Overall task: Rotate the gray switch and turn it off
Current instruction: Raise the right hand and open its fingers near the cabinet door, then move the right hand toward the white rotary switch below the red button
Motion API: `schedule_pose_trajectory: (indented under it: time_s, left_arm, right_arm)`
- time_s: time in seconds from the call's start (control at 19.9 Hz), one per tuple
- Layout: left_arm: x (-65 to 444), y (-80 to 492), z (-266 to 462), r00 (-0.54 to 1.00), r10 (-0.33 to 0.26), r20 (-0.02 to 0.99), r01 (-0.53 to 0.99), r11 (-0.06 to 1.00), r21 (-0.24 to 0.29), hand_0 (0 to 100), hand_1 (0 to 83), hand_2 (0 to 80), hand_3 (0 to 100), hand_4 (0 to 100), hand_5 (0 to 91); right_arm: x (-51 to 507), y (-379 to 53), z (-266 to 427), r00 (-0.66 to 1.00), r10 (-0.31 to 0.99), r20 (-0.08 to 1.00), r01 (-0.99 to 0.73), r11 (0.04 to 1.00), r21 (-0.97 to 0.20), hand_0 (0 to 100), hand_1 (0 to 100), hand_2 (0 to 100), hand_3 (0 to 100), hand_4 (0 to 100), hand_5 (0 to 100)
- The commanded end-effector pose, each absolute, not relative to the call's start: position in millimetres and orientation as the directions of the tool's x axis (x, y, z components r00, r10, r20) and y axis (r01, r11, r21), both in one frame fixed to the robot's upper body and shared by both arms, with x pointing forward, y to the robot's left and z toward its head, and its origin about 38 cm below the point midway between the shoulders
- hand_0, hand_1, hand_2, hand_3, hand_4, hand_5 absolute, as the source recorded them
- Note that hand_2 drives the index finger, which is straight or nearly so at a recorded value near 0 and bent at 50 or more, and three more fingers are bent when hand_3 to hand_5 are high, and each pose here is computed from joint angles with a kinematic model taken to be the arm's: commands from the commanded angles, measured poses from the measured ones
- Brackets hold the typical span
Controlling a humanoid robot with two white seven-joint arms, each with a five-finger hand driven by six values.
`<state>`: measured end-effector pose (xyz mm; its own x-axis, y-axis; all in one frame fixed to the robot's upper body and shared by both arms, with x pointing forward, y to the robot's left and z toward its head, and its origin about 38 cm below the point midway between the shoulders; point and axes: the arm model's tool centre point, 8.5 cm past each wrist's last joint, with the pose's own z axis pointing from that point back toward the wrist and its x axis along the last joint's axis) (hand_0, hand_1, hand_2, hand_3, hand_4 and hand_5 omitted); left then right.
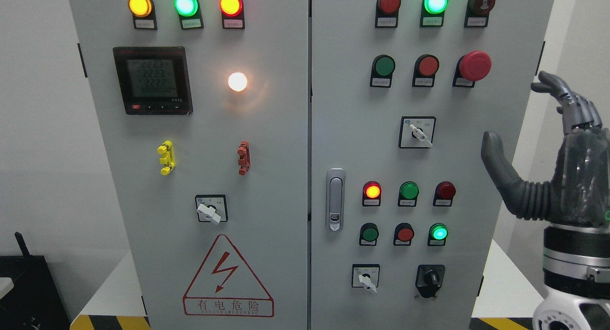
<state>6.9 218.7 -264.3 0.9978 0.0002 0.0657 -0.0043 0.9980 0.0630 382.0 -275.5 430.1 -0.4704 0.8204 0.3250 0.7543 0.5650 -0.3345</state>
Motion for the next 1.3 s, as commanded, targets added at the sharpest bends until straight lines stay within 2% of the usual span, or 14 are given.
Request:
schedule_pose_trajectory:
  time_s: [0.0, 0.1, 0.4, 0.95, 1.25]
  left_arm:
    - [22, 219, -264, 0.995, 0.027, 0.101, -0.033, 0.998, 0.062, 12, 38.9, 0.0, 0, 0, 0.0]
    - [22, 219, -264, 0.995, 0.027, 0.101, -0.033, 0.998, 0.062, 12, 38.9, 0.0, 0, 0, 0.0]
    - [22, 219, -264, 0.995, 0.027, 0.101, -0.033, 0.998, 0.062, 12, 38.9, 0.0, 0, 0, 0.0]
    - [22, 218, -264, 0.995, 0.027, 0.101, -0.033, 0.998, 0.06, 12, 38.9, 0.0, 0, 0, 0.0]
    - [22, 219, -264, 0.995, 0.027, 0.101, -0.033, 0.998, 0.062, 12, 38.9, 0.0, 0, 0, 0.0]
  right_arm:
    - [385, -275, 425, -0.494, 0.785, 0.373, 0.722, 0.61, -0.328, 12, 38, 40, 78, 82, 100]
    - [386, -273, 424, -0.502, 0.773, 0.388, 0.71, 0.624, -0.327, 11, 39, 45, 87, 87, 100]
    - [392, -262, 416, -0.508, 0.748, 0.427, 0.666, 0.655, -0.357, 9, 42, 51, 97, 93, 100]
    - [407, -233, 399, -0.478, 0.698, 0.533, 0.585, 0.706, -0.399, 7, 44, 53, 99, 95, 100]
    - [410, -221, 396, -0.47, 0.687, 0.554, 0.562, 0.717, -0.412, 6, 45, 55, 99, 95, 100]
